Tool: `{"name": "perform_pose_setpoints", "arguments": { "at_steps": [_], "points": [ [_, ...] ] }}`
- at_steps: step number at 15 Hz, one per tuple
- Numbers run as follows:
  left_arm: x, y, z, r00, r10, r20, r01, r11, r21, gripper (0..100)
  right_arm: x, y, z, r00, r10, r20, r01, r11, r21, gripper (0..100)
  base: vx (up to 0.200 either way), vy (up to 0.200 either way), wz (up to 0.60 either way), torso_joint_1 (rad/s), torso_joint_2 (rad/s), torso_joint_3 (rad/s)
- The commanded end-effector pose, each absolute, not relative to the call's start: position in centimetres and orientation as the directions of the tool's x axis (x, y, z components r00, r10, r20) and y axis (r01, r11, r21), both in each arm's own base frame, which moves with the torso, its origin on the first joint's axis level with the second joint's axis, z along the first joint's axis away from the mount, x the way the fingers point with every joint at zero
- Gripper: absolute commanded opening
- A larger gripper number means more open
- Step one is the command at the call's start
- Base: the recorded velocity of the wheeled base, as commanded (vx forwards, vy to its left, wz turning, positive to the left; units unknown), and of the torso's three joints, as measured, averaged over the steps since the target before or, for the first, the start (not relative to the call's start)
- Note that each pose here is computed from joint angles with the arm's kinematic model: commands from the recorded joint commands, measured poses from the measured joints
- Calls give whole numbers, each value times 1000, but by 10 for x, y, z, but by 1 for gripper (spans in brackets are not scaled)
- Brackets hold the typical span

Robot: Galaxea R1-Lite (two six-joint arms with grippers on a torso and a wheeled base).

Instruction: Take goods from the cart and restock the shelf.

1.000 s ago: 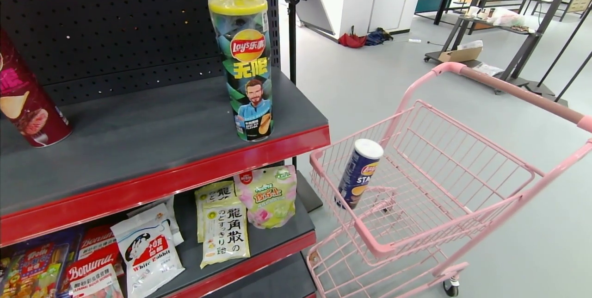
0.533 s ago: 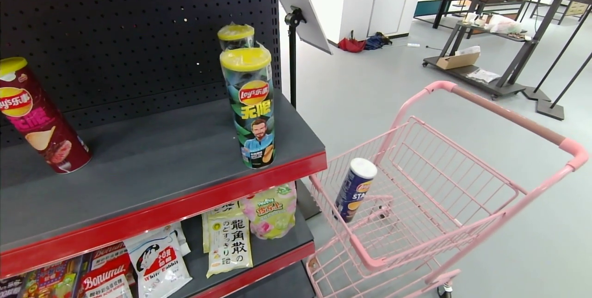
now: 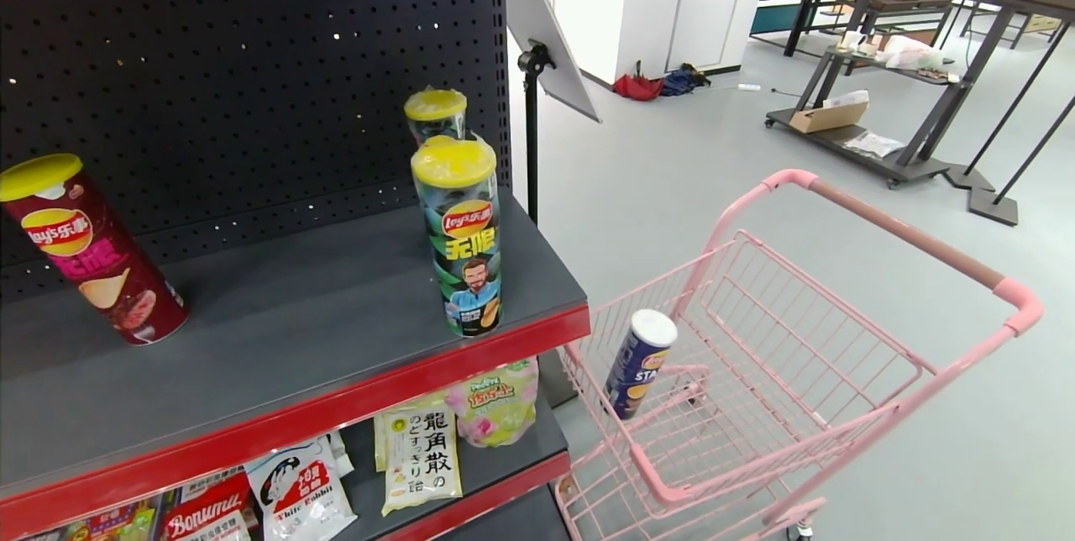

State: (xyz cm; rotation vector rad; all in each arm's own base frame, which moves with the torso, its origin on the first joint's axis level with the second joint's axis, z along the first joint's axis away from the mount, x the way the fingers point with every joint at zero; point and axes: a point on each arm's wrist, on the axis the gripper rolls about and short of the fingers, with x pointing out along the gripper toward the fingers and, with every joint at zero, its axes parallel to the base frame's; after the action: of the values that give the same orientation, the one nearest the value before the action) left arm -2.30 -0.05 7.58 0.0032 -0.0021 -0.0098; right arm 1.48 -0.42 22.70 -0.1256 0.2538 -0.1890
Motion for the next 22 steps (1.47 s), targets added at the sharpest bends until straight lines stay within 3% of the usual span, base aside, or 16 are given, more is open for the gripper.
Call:
{"name": "perform_pose_setpoints", "arguments": {
  "at_steps": [1, 8, 19, 22],
  "points": [
    [-23, -1, 76, 1000, -9, 2, 9, 1000, 3, 100, 18, -4, 227, 947, -201, -252, 168, 975, -148, 0, 0, 0, 0, 159, -369, -212],
    [-23, -1, 76, 1000, -9, 2, 9, 1000, 3, 100, 23, -5, 229, 949, -206, -238, 172, 973, -156, 0, 0, 0, 0, 142, -329, -181],
    [-23, -1, 76, 1000, -8, 2, 8, 1000, 2, 100, 20, -5, 216, 945, -207, -254, 169, 972, -163, 0, 0, 0, 600, 9, -8, -5],
    [-23, -1, 76, 1000, -9, 2, 9, 1000, 2, 100, 9, -4, 205, 951, -209, -229, 176, 972, -155, 0, 0, 0, 0, 0, 0, 0]
  ]
}}
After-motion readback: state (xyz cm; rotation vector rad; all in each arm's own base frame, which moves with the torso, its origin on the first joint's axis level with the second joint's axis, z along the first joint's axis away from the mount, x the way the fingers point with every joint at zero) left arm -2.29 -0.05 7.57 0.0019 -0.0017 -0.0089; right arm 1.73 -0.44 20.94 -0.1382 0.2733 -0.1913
